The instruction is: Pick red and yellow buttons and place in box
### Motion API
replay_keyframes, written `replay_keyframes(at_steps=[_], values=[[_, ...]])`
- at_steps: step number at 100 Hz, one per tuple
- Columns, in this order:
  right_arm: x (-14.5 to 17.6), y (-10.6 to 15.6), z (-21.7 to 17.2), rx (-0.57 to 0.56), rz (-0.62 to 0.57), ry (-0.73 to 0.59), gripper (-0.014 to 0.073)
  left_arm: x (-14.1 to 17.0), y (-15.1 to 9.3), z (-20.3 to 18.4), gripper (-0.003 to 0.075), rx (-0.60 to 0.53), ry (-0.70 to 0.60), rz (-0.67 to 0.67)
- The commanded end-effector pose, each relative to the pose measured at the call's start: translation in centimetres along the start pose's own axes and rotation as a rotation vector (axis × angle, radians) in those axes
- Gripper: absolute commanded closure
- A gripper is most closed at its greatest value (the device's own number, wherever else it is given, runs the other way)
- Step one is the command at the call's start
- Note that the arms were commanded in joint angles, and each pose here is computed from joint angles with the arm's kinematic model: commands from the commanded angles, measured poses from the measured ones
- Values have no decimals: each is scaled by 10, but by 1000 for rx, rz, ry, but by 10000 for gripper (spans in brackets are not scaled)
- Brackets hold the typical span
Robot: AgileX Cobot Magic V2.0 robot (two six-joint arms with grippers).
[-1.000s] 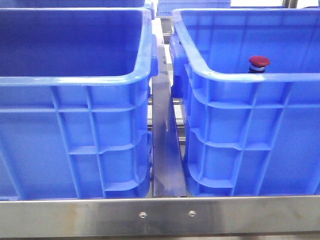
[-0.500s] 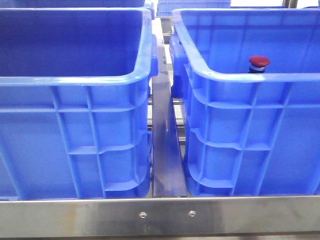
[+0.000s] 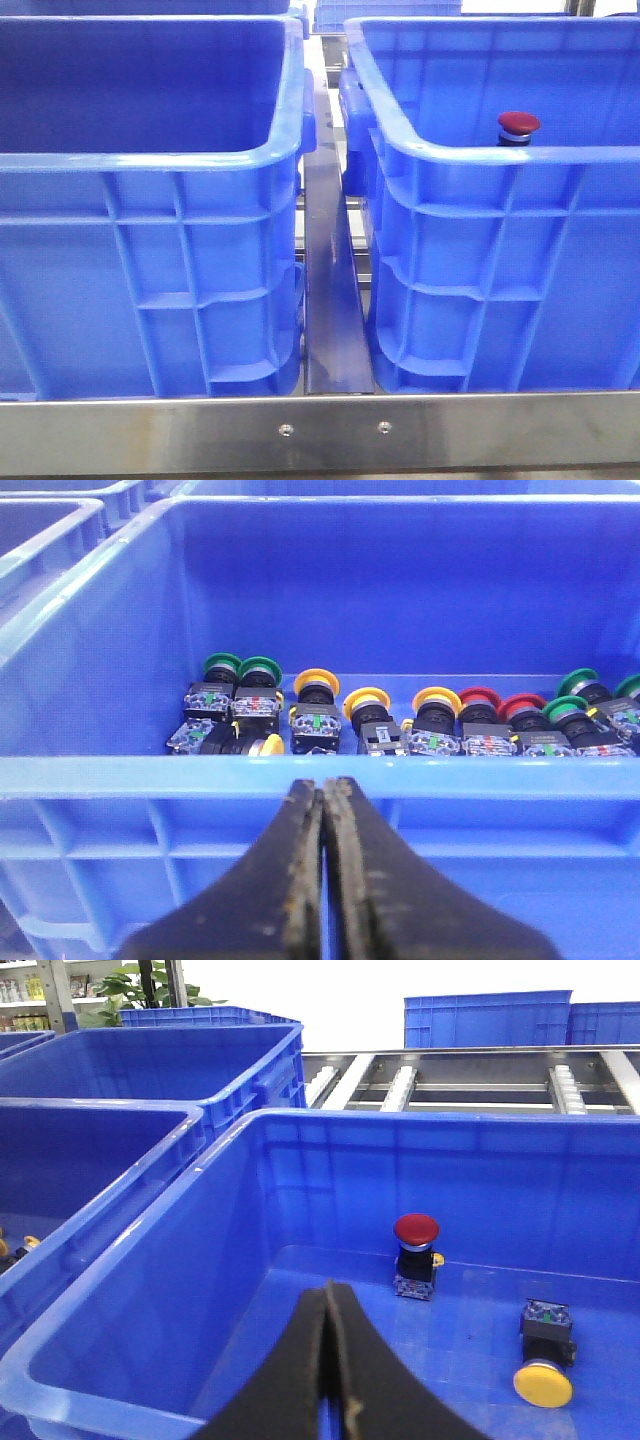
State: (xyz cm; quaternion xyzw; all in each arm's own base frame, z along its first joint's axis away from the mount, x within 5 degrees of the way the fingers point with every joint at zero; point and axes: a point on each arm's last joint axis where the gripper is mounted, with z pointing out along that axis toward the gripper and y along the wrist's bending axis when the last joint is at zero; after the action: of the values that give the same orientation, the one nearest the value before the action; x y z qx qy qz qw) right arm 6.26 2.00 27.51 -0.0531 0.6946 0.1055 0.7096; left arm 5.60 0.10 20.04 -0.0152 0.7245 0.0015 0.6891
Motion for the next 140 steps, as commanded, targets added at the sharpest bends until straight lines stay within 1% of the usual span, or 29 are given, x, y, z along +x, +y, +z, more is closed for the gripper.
replay_keyframes(at_steps=[1, 7, 22, 26, 34, 37, 47, 52, 60, 73, 82, 86, 87, 90, 97, 140], values=[[-10, -2, 0, 27, -6, -39, 686, -5, 0, -2, 741, -2, -123, -10], [-12, -4, 0, 50, -6, -54, 686, -5, 0, -2, 741, -2, -123, -10], [-18, -14, -2, 158, -11, -125, 686, -5, 0, -2, 741, -2, -123, -10], [-19, -15, -2, 176, -47, -130, 686, -5, 0, -2, 741, -2, -123, -10], [-19, -16, -2, 196, -185, -118, 686, -5, 0, -2, 741, -2, -123, -10], [-18, -16, -2, 199, -203, -114, 686, -5, 0, -2, 741, -2, -123, -10], [-13, -19, -2, 217, -173, -117, 686, -5, 0, -2, 741, -2, -123, -10], [-10, -21, -1, 234, -156, -144, 686, -5, 0, -2, 741, -2, -123, -10], [0, -22, 0, 231, -113, -179, 686, -5, 0, -2, 741, -2, -123, -10], [25, -23, -2, 224, -80, -186, 686, -5, 0, -2, 741, -2, -123, -10], [53, -26, -6, 270, -92, -162, 686, -5, 0, -2, 741, -2, -123, -10], [58, -27, -9, 282, -86, -174, 686, -5, 0, -2, 741, -2, -123, -10], [60, -27, -9, 287, -82, -148, 686, -5, 0, -2, 741, -2, -123, -10], [61, -27, -12, 294, -89, -132, 686, -5, 0, -2, 741, -2, -123, -10], [60, -25, -17, 293, -96, -171, 686, -5, 0, -2, 741, -2, -123, -10], [60, -25, -16, 287, -96, -168, 686, -5, 0, -2, 741, -2, -121, -10]])
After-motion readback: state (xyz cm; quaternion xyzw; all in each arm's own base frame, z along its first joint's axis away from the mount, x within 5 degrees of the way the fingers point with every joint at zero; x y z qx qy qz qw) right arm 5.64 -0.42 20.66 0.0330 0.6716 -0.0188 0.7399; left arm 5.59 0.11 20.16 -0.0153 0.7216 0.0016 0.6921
